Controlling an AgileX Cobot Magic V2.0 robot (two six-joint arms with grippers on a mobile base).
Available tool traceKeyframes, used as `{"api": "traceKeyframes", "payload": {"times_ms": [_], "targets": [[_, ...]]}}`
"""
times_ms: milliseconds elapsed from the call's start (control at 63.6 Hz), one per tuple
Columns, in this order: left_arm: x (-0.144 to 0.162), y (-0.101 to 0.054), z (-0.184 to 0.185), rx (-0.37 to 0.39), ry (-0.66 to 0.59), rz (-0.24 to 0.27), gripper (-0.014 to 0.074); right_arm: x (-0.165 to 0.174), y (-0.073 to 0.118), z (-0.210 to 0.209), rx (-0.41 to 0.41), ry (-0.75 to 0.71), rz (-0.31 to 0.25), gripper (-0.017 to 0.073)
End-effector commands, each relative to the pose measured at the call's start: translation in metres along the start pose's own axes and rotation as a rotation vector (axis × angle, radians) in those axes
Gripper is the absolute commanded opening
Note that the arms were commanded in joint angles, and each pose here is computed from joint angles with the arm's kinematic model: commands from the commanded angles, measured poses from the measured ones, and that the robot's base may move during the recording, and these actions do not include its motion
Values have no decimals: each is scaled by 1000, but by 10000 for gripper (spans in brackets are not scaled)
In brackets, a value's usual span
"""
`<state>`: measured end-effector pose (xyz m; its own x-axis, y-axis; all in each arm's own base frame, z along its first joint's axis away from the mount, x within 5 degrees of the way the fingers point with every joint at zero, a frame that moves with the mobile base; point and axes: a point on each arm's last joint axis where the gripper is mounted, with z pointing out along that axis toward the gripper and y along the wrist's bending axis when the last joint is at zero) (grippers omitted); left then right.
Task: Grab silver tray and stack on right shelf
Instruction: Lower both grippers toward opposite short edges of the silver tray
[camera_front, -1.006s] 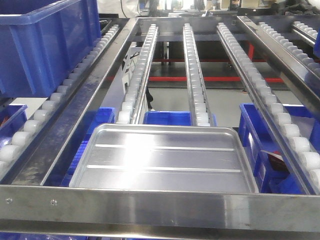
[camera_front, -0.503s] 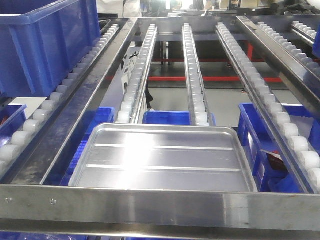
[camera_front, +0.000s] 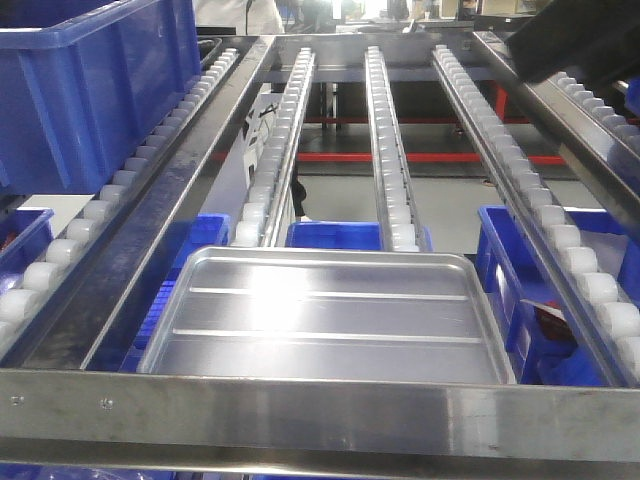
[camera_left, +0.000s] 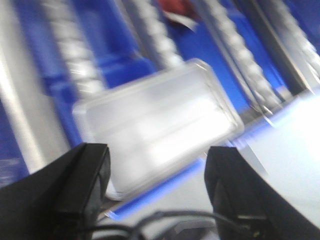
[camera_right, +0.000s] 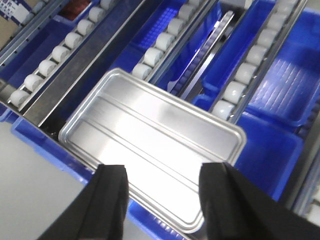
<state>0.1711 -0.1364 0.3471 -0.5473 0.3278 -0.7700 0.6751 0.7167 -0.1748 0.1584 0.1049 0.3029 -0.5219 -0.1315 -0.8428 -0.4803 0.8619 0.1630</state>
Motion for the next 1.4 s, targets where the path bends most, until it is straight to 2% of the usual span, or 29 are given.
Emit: {"api": "traceKeyframes", "payload": {"times_ms": [0,31,173,267,346,456,613,708,770,912,959,1006,1258,1384], "targets": [[-16,-18,8,67,-58,52,337,-21,4,2,-23,-107,23,439],[-15,-20,17,81,-33,52,337,-22,4,4,-24,-106,30,439],[-13,-14,48,98,46,-34,337,-25,4,13,-23,-112,43,439],[-17,-5,62,63,95,-129,336,-23,-2,18,7,-15,103,437],[-20,4,69,-12,156,-153,316,-22,-9,25,45,93,156,437],[-28,16,77,-167,245,-206,284,-25,-21,36,102,223,205,437],[-32,14,96,-303,369,-222,284,-35,-31,56,147,314,280,435],[-30,16,112,-390,378,-274,284,-38,-34,75,172,346,311,435],[-29,17,121,-406,369,-300,284,-38,-38,84,202,365,310,435],[-25,19,138,-397,375,-308,284,-28,-48,104,283,420,335,435],[-24,21,142,-408,372,-331,284,-25,-50,109,298,434,337,435],[-23,23,145,-413,364,-356,284,-21,-51,115,303,447,335,435],[-17,27,167,-404,373,-361,284,-13,-55,133,305,465,335,435],[-11,33,176,-423,389,-395,284,-9,-57,140,307,474,334,435]]}}
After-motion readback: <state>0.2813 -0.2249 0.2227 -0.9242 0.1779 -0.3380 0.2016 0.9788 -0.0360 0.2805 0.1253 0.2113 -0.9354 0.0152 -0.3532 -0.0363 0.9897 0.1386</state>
